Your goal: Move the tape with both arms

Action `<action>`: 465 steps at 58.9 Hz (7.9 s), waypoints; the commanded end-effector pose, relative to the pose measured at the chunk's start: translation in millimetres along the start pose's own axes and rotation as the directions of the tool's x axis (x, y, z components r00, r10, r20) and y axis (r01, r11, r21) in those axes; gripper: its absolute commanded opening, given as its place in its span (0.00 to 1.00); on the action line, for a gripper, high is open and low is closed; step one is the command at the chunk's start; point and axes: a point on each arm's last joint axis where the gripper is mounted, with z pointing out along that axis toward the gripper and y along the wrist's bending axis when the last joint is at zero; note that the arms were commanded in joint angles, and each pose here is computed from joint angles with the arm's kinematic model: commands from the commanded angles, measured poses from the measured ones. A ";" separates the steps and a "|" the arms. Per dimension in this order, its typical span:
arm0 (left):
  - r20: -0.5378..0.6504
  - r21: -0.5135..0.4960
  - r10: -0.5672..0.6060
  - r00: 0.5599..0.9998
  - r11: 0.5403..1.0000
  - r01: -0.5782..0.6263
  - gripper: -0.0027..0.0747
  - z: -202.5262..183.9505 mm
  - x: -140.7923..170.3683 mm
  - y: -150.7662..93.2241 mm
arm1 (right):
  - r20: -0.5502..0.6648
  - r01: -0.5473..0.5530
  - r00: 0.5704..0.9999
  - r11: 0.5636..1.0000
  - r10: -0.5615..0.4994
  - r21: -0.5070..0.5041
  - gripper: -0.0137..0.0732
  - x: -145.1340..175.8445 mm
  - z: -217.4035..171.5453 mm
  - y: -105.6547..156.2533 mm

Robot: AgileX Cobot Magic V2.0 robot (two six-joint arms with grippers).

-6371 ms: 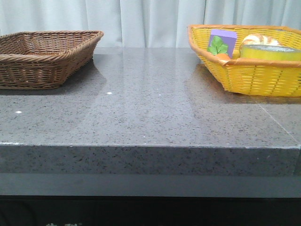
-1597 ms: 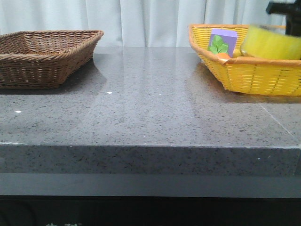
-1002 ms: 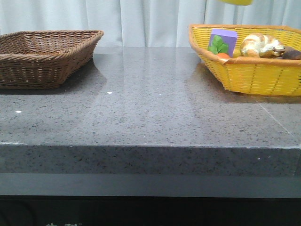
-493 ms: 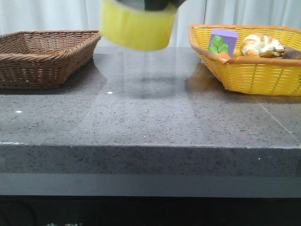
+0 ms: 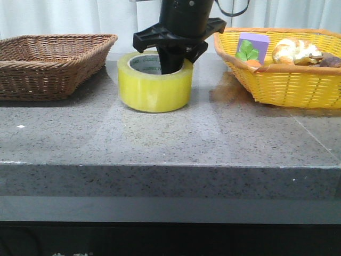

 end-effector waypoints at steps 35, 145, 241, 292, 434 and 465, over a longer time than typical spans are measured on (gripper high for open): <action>0.114 0.007 0.004 0.993 1.000 -0.005 0.69 -5.3 -16.4 -1.7 | 0.452 -0.070 0.887 0.994 0.098 -0.078 0.62 22.7 -179.1 1.2; -0.290 0.005 0.173 0.941 0.984 -0.179 0.69 69.5 -97.3 2.4 | 0.663 -0.124 0.729 0.985 0.172 -0.119 0.62 233.0 -252.8 13.4; -0.597 0.268 0.317 0.737 0.945 -0.189 0.59 266.0 -38.4 23.7 | 0.663 -0.124 0.729 0.985 0.172 -0.119 0.62 233.0 -252.8 13.4; -0.471 0.125 0.281 0.836 0.960 -0.252 0.12 215.7 -124.6 32.6 | 0.663 -0.124 0.729 0.985 0.172 -0.119 0.62 233.0 -252.8 13.4; -0.430 -0.114 -0.055 0.901 0.993 0.007 0.63 65.2 -117.2 75.0 | 0.663 -0.124 0.729 0.985 0.172 -0.119 0.62 233.0 -252.8 13.4; -0.210 -0.101 0.021 0.977 0.994 -0.044 0.63 -25.8 -31.3 27.4 | 0.663 -0.124 0.729 0.985 0.172 -0.119 0.62 233.0 -252.8 13.4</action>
